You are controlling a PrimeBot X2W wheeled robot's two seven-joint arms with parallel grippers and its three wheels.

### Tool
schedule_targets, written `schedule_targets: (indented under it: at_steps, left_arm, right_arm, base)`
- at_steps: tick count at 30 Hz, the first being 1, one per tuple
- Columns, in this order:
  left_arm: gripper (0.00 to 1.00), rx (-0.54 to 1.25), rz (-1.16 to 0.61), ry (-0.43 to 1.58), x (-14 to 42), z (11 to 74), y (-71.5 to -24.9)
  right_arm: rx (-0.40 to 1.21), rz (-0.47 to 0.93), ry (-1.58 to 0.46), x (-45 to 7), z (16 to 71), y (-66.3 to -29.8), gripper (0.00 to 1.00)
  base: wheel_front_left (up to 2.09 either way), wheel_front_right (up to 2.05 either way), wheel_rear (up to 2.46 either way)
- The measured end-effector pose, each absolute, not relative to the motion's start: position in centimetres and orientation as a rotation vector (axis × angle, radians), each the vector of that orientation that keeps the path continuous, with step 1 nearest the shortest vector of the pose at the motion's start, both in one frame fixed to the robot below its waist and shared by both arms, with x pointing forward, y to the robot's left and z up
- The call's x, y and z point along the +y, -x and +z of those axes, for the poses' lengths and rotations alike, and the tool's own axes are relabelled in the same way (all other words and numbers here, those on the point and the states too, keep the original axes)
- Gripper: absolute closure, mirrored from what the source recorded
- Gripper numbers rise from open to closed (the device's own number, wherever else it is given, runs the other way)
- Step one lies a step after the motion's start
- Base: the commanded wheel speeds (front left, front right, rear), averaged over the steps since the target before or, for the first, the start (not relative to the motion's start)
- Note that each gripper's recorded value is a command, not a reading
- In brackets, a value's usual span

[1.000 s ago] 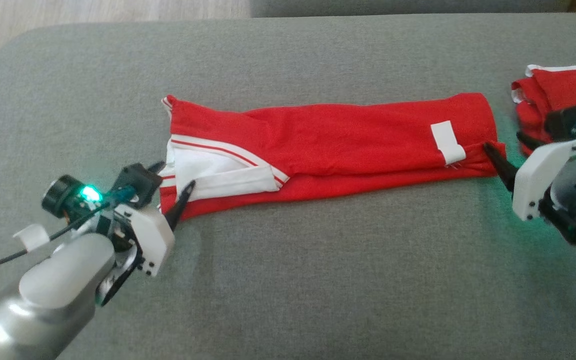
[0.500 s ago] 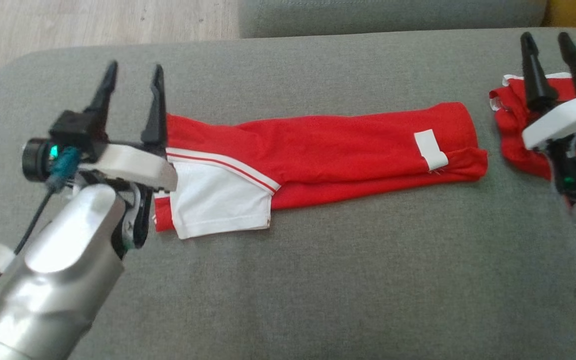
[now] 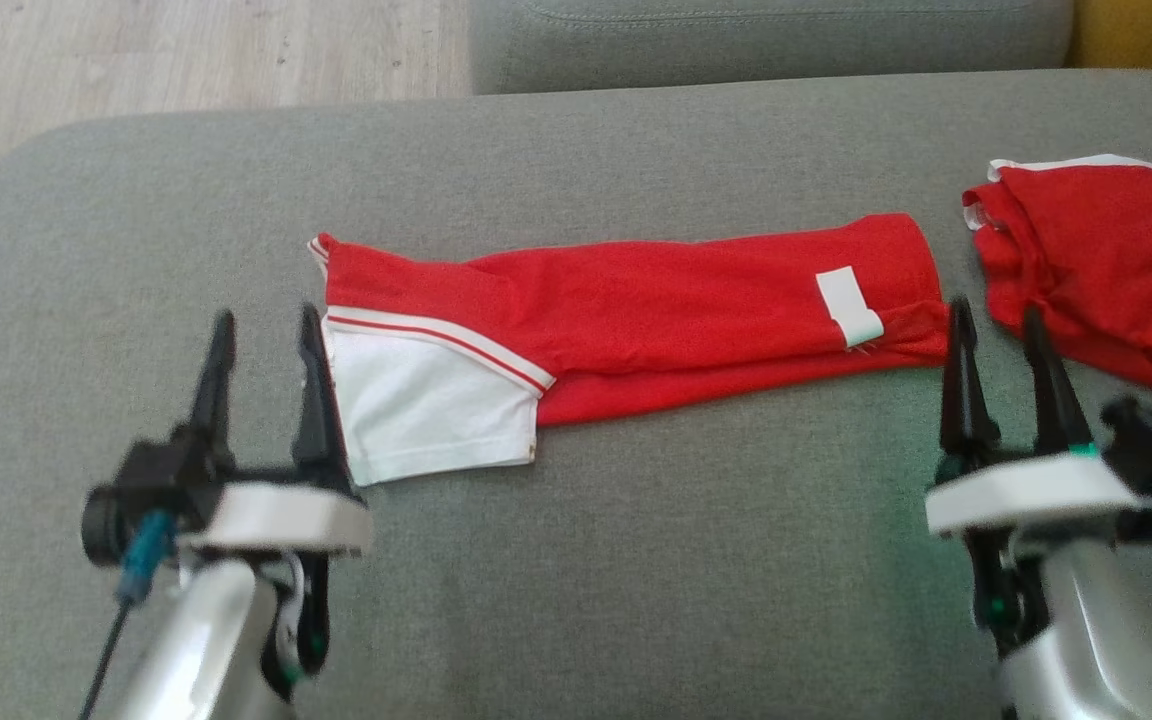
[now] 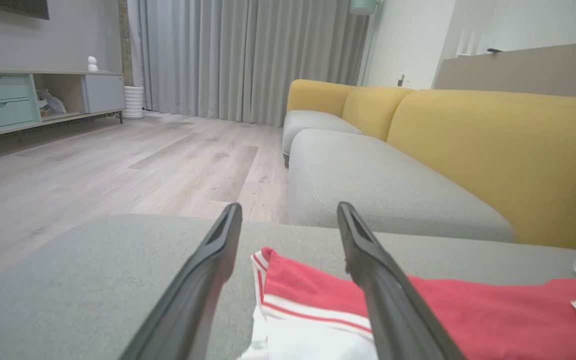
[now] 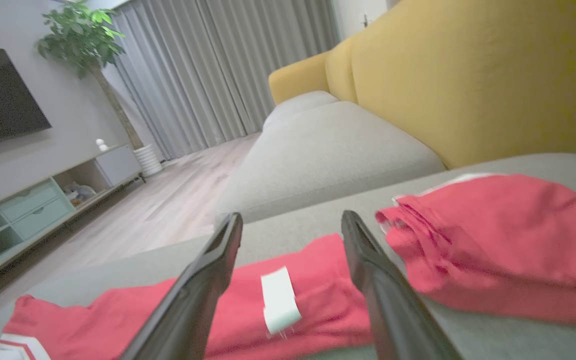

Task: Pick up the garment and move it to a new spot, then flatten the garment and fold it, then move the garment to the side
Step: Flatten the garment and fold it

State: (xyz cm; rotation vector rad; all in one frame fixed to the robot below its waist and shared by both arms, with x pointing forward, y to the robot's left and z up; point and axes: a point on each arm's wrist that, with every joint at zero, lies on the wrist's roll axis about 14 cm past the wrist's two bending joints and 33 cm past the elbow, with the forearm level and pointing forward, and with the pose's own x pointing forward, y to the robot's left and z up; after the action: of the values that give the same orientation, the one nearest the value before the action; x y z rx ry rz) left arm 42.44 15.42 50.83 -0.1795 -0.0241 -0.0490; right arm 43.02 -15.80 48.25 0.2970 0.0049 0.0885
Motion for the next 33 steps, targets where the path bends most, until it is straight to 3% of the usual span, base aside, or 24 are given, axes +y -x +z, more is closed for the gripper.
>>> schedule_targets:
  at_steps: [12,21,27,33]
  left_arm:
    - [0.00,0.029,-0.036,0.204,15.1,48.0,-40.6]
    - [0.00,0.032,-0.063,0.192,14.8,47.5,-41.7]
    - [0.00,0.036,-0.064,0.182,15.1,47.1,-42.7]
    - [0.00,0.062,-0.054,0.174,15.8,46.0,-43.0]
  right_arm:
    - [0.046,0.070,-0.328,-16.0,46.5,-41.1,0.00]
    - [0.062,0.051,-0.276,-16.6,45.8,-44.3,0.00]
    - [0.173,0.012,-0.269,-17.2,43.3,-47.6,0.00]
    - [0.374,-0.023,-0.304,-17.0,38.1,-47.9,0.00]
  base:
    - [0.00,0.00,0.00]
    - [0.00,0.00,0.00]
    - [0.00,0.00,0.00]
    - [0.00,0.00,0.00]
